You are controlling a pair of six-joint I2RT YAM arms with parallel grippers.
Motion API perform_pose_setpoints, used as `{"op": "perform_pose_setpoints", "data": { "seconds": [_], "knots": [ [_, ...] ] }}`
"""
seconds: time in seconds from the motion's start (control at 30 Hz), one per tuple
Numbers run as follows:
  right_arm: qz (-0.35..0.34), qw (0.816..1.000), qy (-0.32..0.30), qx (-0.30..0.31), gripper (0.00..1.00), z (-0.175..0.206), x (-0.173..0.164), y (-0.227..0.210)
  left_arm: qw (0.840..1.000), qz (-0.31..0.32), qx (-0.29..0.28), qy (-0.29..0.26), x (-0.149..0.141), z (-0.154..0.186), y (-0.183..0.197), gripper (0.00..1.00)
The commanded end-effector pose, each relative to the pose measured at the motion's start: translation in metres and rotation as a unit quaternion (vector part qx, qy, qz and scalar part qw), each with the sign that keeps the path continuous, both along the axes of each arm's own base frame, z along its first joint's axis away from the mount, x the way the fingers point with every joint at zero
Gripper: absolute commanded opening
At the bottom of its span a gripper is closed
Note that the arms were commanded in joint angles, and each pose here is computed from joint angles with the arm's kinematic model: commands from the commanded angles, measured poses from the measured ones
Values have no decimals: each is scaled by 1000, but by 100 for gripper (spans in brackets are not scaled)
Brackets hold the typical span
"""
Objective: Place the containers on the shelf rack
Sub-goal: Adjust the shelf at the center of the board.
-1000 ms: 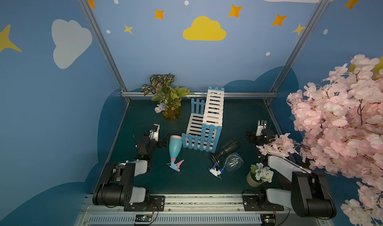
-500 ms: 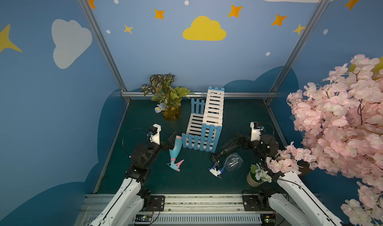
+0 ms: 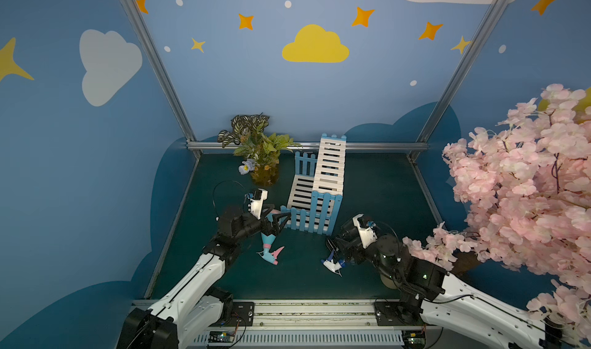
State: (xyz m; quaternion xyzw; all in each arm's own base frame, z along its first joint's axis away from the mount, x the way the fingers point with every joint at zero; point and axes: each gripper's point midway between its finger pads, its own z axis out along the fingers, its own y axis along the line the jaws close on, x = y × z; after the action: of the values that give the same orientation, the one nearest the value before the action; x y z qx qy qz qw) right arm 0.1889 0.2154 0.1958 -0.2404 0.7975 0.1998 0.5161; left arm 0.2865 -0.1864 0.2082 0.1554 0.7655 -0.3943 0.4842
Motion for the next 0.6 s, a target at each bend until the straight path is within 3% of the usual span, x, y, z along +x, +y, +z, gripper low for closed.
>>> {"op": "perform_pose_setpoints", "data": {
  "seconds": [0.0, 0.23, 0.4, 0.57],
  "knots": [
    [-90, 994, -60, 25, 96, 33, 23, -7, 999, -38, -22, -9, 4, 21, -14, 100],
    [-152, 986, -62, 41, 91, 37, 53, -3, 997, -65, -34, 25, 21, 5, -28, 100],
    [-116, 992, -46, 31, 78, 29, 60, 10, 996, -70, -28, 51, 30, -13, -32, 100],
    [-76, 996, -33, 9, 77, 21, 60, 27, 993, -93, -32, 62, 29, -21, -39, 100]
  ]
}}
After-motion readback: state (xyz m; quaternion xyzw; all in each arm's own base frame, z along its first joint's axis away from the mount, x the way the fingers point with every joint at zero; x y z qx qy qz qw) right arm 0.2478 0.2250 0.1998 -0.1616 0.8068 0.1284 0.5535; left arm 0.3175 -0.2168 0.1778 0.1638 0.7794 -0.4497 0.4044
